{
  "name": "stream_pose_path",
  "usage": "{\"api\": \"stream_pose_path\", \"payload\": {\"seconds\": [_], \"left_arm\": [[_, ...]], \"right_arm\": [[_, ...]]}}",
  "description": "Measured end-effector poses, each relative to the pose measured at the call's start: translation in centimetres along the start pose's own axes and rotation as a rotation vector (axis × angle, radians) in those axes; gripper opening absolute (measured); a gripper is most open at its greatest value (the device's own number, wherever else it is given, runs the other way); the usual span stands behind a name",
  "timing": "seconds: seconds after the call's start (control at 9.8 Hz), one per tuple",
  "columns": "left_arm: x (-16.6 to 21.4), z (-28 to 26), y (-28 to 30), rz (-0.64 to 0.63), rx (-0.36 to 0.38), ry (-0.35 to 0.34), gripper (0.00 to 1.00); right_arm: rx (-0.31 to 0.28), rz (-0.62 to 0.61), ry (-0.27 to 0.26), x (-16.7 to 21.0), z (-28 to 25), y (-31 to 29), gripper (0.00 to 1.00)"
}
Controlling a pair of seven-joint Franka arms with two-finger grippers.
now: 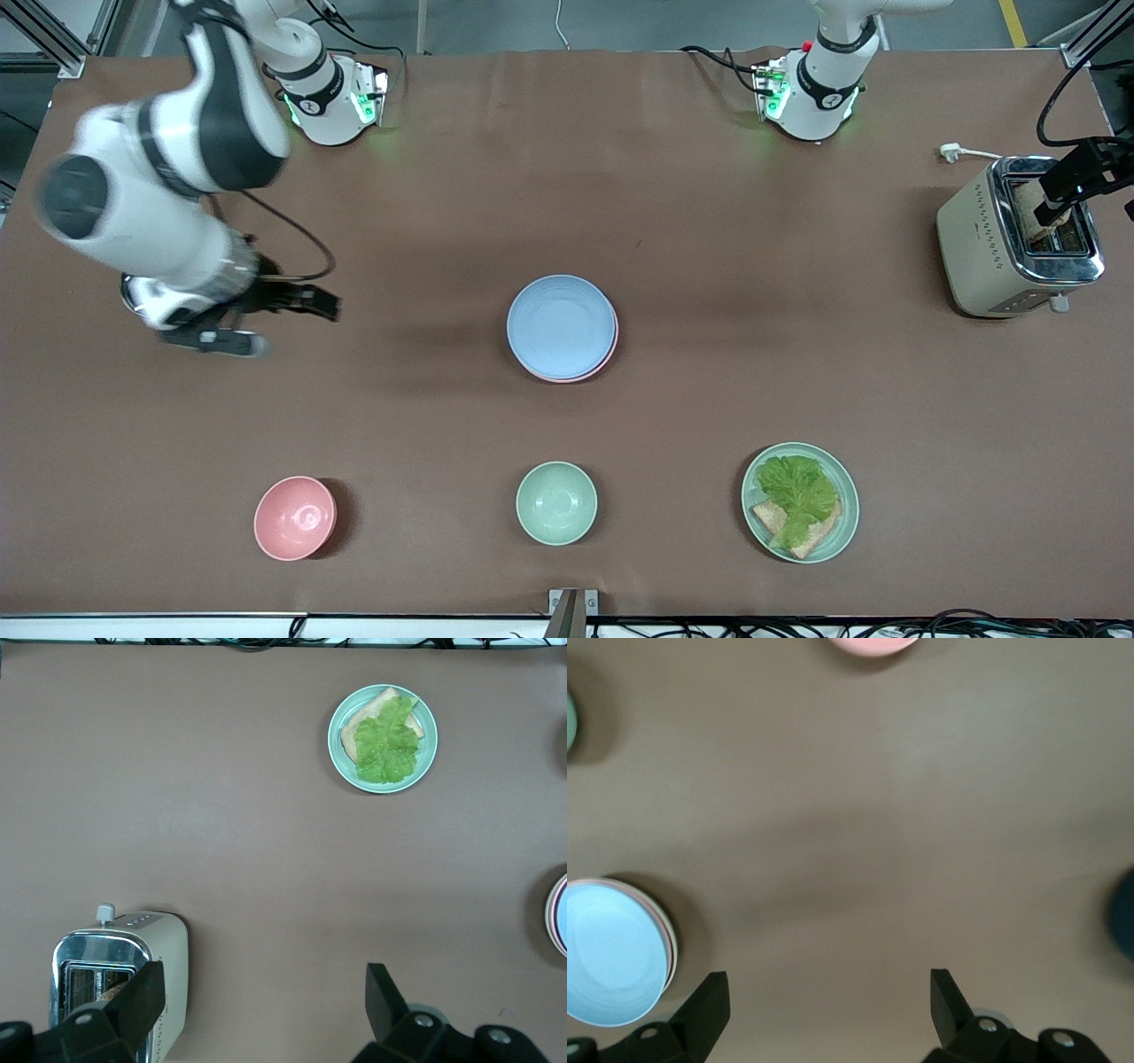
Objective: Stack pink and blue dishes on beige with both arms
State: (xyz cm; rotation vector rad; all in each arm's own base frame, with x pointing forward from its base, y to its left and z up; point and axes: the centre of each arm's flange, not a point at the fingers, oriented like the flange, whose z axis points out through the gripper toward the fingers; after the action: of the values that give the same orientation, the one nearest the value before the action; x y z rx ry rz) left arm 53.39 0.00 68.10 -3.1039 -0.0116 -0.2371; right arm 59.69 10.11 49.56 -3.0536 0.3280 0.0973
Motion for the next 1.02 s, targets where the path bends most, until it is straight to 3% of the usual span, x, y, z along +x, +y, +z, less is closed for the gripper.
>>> {"api": "stream_pose_path", "payload": {"seconds": [0.2, 0.51, 0.71, 1.02], "left_arm": [[0.2, 0.2, 1.2, 0.019, -0.012, -0.002, 1.00], [0.5, 1.5, 5.9, 0.091, -0.057, -0.029, 1.00], [0.6, 2.2, 7.2, 0.114, -0.059, -0.044, 1.00], [1.0, 1.8, 6.2, 0.096, -0.058, -0.034, 1.00]], "right_arm": [[-0.040, 0.051, 0.023, 1.4, -5.0, 4.4, 1.00], [-0.018, 0.088, -0.025, 1.2, -12.3, 12.8, 1.00], [0.025, 0.078, -0.033, -1.1, -16.1, 18.8, 1.00], [-0.017, 0.060, 0.003, -4.8, -18.7, 20.0, 1.00]]}}
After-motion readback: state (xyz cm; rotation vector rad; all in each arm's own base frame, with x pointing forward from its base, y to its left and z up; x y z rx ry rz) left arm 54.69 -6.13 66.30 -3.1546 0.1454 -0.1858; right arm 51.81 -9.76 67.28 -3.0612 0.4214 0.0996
